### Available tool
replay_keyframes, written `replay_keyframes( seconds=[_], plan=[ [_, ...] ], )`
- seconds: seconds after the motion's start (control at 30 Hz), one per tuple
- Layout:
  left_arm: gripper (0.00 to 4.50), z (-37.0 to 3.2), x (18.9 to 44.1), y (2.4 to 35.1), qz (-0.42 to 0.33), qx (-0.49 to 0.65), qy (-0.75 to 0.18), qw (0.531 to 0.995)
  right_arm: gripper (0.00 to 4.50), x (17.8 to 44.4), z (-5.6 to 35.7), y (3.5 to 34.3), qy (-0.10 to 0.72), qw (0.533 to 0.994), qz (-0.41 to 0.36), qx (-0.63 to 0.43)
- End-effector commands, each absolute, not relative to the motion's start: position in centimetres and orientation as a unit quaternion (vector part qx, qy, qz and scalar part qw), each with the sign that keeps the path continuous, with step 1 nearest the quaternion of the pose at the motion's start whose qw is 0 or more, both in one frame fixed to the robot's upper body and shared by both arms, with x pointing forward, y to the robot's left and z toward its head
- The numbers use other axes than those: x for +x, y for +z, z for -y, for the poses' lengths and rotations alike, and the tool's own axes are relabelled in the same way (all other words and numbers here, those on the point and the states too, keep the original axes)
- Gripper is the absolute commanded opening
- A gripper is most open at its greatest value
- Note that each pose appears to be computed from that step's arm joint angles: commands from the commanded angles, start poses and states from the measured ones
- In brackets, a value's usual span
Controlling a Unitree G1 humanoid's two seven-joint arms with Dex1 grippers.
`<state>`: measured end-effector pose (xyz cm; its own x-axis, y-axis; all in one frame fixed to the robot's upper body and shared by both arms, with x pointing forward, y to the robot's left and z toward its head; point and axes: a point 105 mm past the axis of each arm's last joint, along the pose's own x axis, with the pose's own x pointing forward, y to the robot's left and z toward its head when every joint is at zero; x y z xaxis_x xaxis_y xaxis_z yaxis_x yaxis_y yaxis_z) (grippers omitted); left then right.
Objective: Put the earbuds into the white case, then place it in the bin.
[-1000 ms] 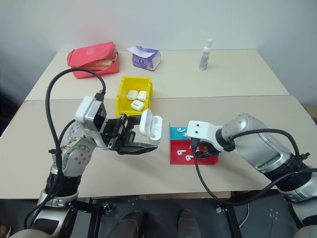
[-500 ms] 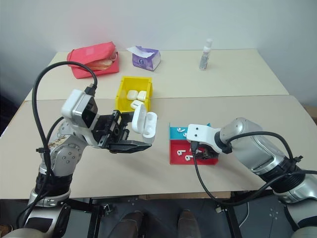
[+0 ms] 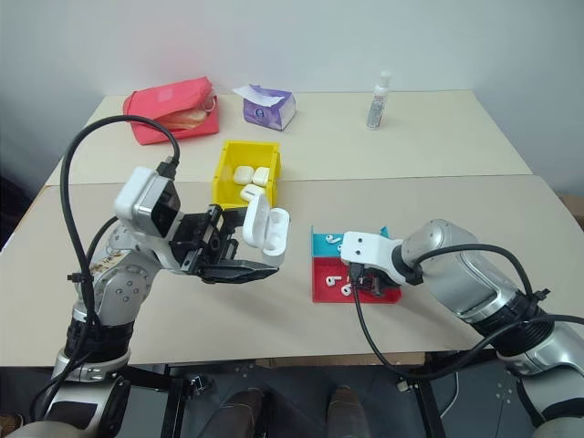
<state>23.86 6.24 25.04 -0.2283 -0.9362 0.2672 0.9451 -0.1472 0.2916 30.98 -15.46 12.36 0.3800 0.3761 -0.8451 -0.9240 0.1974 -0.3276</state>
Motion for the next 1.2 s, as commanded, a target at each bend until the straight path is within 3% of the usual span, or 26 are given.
replay_keyframes(
  seconds=[0.03,0.2,0.4,0.57,0.7,0.87,1.2],
  plan=[
    [2.73,-6.3,23.5,25.5,0.216,-0.001,-0.759,0.614,0.61,31.1,15.8,12.6,0.453,0.707,-0.312,-0.445],
    [2.73,-6.3,23.5,25.5,0.216,-0.002,-0.761,0.612,0.61,31.0,15.7,12.6,0.447,0.715,-0.310,-0.439],
    [2.73,-6.3,23.9,25.8,0.217,-0.002,-0.766,0.605,0.61,31.4,16.2,15.8,0.393,0.780,-0.263,-0.411],
    [2.73,-5.8,24.1,26.1,0.225,-0.004,-0.772,0.594,0.61,29.3,16.6,20.7,0.343,0.872,-0.136,-0.322],
    [2.73,-5.0,24.4,26.7,0.231,-0.017,-0.781,0.580,0.61,25.9,16.0,25.7,0.333,0.923,0.068,-0.183],
    [2.73,-4.3,24.4,26.9,0.226,-0.031,-0.797,0.560,0.61,24.6,14.3,29.9,0.349,0.915,0.200,-0.042],
    [2.73,-3.5,25.1,27.2,0.226,-0.036,-0.808,0.543,0.61,22.6,11.1,31.9,0.459,0.852,0.249,0.044]
  ],
)
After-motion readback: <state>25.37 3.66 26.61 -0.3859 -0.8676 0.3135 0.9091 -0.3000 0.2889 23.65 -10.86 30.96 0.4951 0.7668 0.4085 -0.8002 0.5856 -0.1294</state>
